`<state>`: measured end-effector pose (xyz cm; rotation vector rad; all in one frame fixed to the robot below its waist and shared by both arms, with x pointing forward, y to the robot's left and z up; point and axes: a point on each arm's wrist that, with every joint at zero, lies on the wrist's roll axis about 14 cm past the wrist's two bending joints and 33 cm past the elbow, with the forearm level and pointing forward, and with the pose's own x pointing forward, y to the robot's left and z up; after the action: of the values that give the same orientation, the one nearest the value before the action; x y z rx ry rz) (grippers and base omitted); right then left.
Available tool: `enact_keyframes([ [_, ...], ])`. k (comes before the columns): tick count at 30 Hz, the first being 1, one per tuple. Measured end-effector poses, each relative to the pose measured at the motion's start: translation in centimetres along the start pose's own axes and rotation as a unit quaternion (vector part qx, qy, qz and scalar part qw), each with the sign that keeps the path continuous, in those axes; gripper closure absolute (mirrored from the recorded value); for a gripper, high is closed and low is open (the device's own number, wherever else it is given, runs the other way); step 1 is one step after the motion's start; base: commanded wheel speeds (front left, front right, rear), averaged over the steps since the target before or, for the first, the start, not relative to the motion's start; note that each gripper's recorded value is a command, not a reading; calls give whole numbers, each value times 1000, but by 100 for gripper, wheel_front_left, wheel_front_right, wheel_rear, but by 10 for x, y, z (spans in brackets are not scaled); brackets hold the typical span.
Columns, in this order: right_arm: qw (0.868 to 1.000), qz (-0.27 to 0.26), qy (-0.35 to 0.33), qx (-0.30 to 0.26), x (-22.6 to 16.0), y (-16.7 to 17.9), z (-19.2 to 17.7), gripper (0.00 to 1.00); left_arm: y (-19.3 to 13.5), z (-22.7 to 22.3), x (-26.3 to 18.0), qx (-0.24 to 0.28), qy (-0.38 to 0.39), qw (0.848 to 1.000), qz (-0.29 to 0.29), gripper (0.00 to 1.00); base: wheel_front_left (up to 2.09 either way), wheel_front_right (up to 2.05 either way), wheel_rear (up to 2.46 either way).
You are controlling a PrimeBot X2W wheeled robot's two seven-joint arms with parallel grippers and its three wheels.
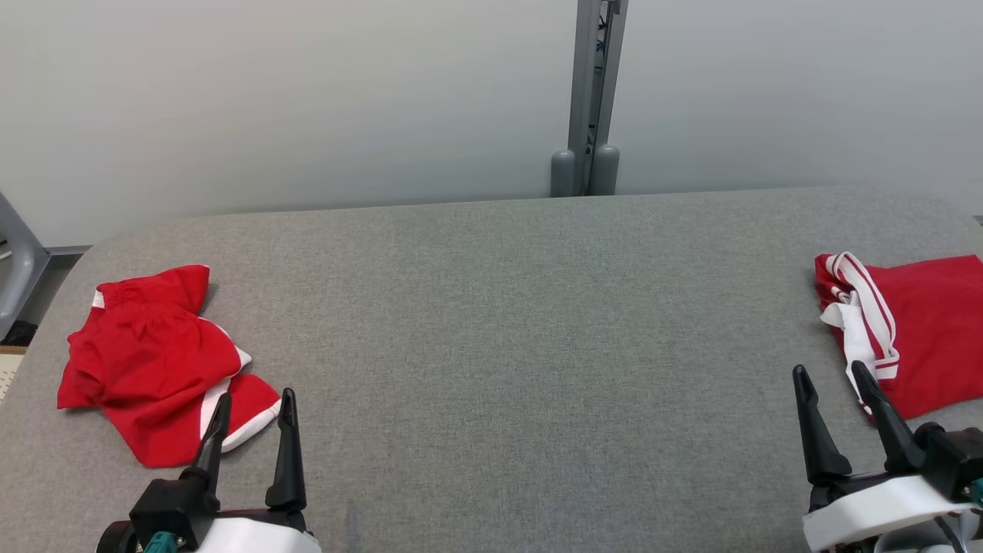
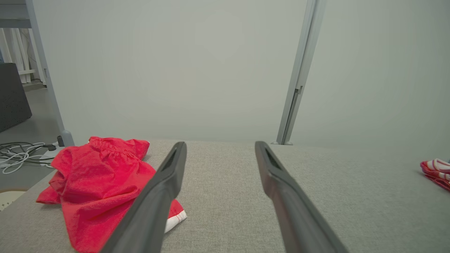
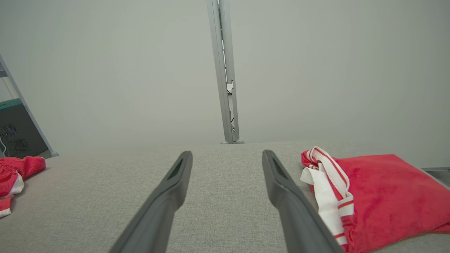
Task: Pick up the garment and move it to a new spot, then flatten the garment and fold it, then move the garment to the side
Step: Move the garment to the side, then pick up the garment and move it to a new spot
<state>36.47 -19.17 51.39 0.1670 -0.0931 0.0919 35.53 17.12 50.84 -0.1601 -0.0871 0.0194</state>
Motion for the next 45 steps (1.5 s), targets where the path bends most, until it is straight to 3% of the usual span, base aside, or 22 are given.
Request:
enact_keyframes([
  [17,1000,7,0,-10,0,7,0,0,-8,-4,2,-1,6,1000,-8,0,0,0,0],
  [24,999,32,8,-4,7,24,-7,0,-7,-8,1,-1,12,1000,-6,0,0,0,0],
  [34,993,116,27,9,31,81,-22,0,46,2,-20,11,0,997,77,0,0,0,0],
  [45,975,216,54,23,42,153,-41,0,99,15,-62,16,-17,985,170,0,0,0,0],
])
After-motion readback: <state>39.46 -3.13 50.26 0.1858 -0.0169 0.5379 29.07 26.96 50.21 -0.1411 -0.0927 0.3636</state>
